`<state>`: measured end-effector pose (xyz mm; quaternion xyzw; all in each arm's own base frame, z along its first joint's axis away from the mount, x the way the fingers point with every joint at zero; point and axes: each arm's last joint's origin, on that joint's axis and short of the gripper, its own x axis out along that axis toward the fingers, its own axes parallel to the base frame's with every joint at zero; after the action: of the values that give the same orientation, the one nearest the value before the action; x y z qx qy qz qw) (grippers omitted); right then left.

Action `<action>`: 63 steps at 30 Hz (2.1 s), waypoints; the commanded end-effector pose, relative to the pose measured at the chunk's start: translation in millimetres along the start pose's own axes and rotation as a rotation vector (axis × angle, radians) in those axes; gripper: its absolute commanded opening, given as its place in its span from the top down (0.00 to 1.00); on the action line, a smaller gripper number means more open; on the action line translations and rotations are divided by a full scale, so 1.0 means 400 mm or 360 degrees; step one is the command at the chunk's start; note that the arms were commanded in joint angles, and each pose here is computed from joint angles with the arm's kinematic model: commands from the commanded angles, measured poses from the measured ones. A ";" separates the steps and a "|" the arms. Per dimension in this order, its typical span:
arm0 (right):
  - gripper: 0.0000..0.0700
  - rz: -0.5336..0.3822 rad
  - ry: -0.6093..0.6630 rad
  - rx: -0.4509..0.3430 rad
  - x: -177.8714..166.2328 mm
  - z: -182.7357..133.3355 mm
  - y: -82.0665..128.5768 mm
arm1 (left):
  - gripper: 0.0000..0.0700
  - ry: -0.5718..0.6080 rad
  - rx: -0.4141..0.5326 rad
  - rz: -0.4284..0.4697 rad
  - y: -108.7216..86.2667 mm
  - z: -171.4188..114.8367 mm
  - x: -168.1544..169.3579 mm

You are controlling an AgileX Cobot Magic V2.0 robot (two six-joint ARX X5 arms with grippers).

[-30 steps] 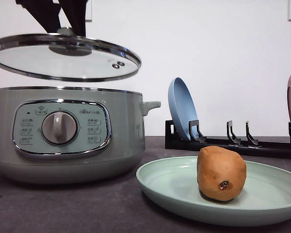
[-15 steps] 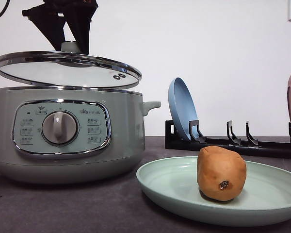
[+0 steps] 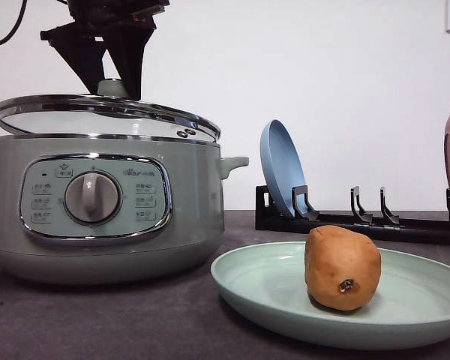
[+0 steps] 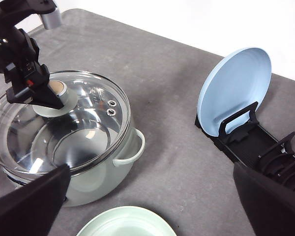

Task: Transfer potato from steamer to green plate

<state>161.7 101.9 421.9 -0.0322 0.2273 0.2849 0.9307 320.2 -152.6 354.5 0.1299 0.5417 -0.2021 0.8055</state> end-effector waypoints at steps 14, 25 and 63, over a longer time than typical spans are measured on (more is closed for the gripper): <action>0.01 0.0009 -0.0058 -0.0023 -0.022 0.012 0.004 | 1.00 0.0036 0.0011 0.0002 -0.001 0.029 0.044; 0.01 0.0011 -0.0070 -0.0026 -0.031 0.012 0.004 | 0.42 0.0108 -0.0002 -0.0001 -0.001 0.020 0.047; 0.01 0.0403 0.0522 0.0088 -0.045 -0.074 0.020 | 0.18 -0.0693 0.0111 -0.0361 -0.067 -0.243 -0.499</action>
<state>133.3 93.0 399.2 -0.0258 0.3902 0.3781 0.8391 165.0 -97.1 500.6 0.0535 0.3501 -0.3260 0.8765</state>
